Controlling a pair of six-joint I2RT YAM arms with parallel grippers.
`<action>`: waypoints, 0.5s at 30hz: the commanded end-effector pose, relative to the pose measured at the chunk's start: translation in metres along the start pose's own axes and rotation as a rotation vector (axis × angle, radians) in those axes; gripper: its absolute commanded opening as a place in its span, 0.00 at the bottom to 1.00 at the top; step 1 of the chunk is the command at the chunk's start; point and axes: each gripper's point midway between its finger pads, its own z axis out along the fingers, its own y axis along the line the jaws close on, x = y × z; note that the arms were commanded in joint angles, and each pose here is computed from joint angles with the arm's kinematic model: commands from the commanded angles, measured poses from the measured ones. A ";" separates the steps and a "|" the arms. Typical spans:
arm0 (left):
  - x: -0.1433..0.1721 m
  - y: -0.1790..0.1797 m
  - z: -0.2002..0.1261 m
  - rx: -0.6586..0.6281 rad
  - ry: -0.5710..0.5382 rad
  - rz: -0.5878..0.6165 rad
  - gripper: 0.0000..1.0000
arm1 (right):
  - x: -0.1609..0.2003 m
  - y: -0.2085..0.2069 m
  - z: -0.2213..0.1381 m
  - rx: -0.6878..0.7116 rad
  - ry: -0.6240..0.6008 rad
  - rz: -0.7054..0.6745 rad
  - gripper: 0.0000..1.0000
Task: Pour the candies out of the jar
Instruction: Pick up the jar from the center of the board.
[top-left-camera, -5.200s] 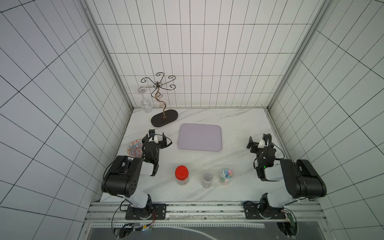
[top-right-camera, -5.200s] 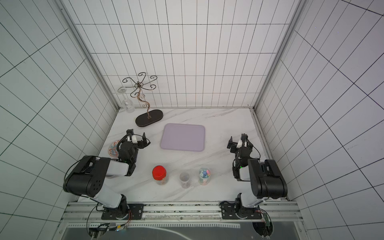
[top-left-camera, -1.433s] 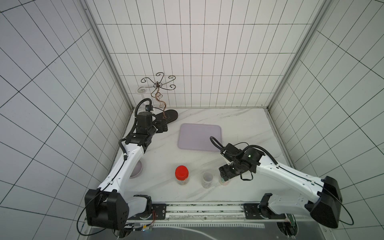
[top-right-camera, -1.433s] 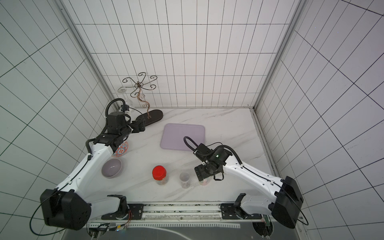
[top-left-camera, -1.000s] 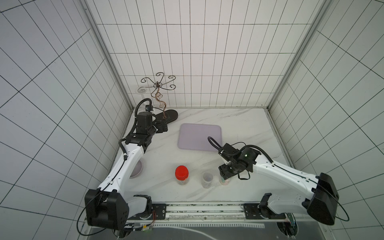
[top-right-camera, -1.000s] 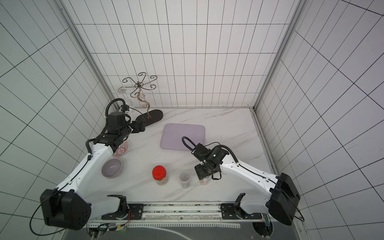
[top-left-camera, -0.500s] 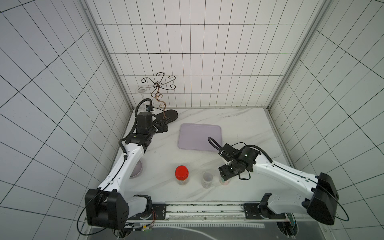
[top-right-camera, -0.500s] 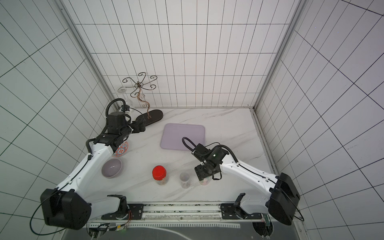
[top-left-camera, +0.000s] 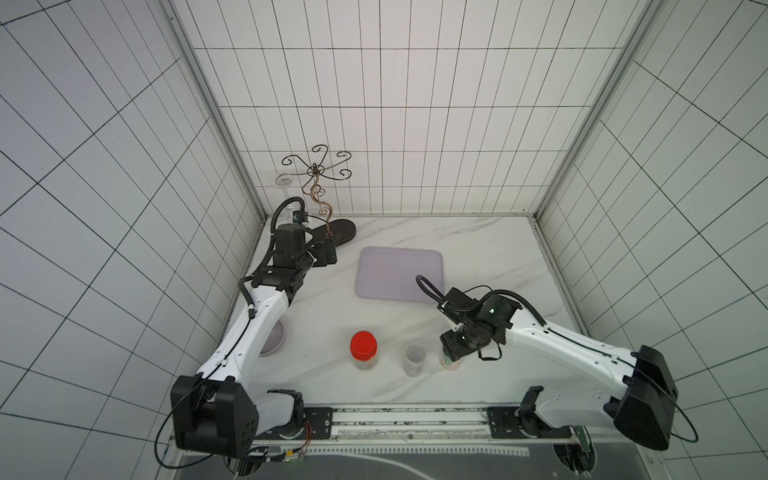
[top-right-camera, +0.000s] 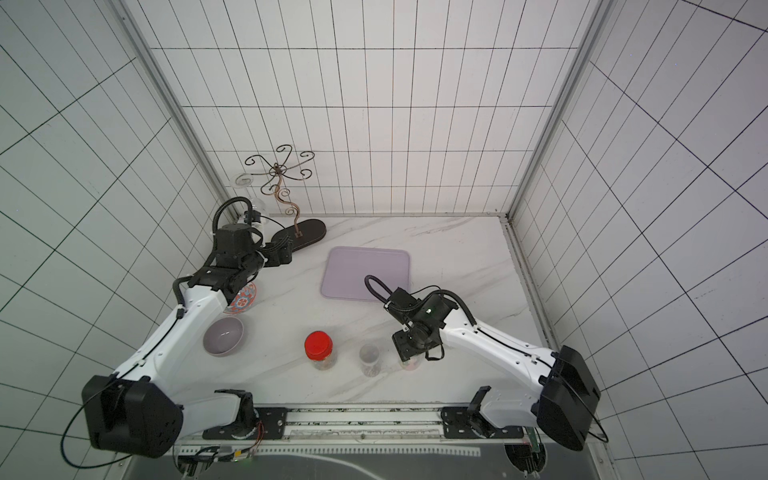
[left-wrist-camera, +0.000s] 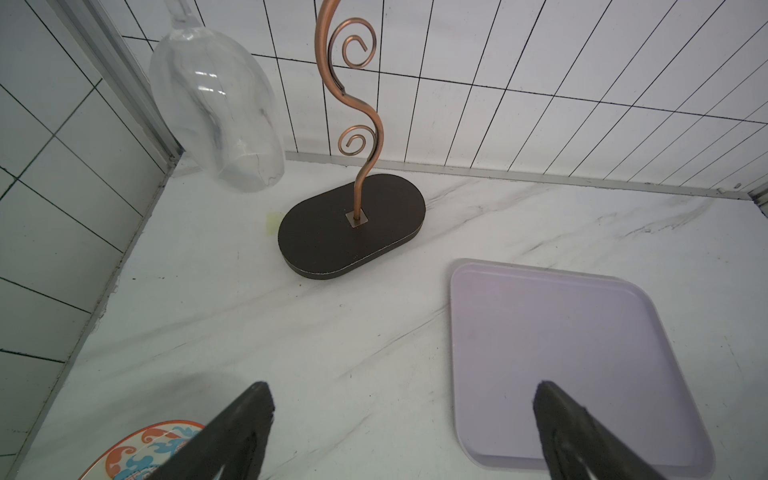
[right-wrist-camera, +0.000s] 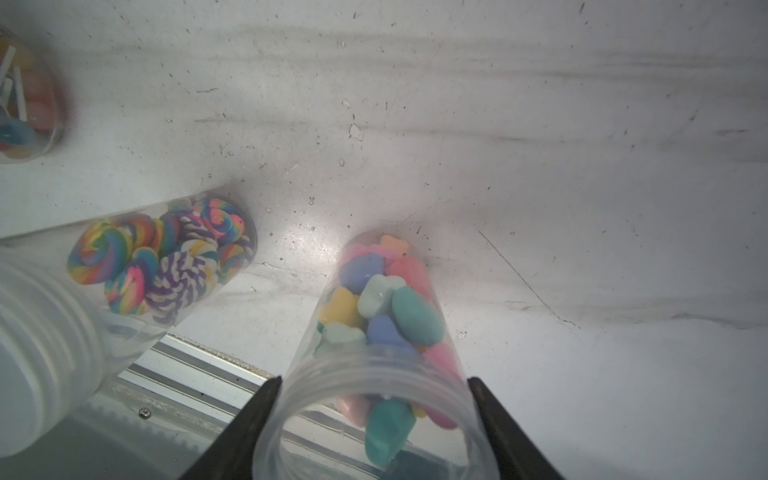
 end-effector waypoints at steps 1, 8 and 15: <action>-0.002 -0.006 0.002 0.039 0.002 0.000 0.97 | -0.004 0.001 -0.011 -0.001 -0.011 -0.024 0.56; 0.001 -0.026 0.002 0.154 0.000 0.027 0.97 | -0.047 -0.001 -0.024 -0.018 -0.084 -0.026 0.46; 0.003 -0.047 -0.003 0.274 -0.005 0.081 0.97 | -0.098 -0.030 -0.053 -0.010 -0.188 0.001 0.43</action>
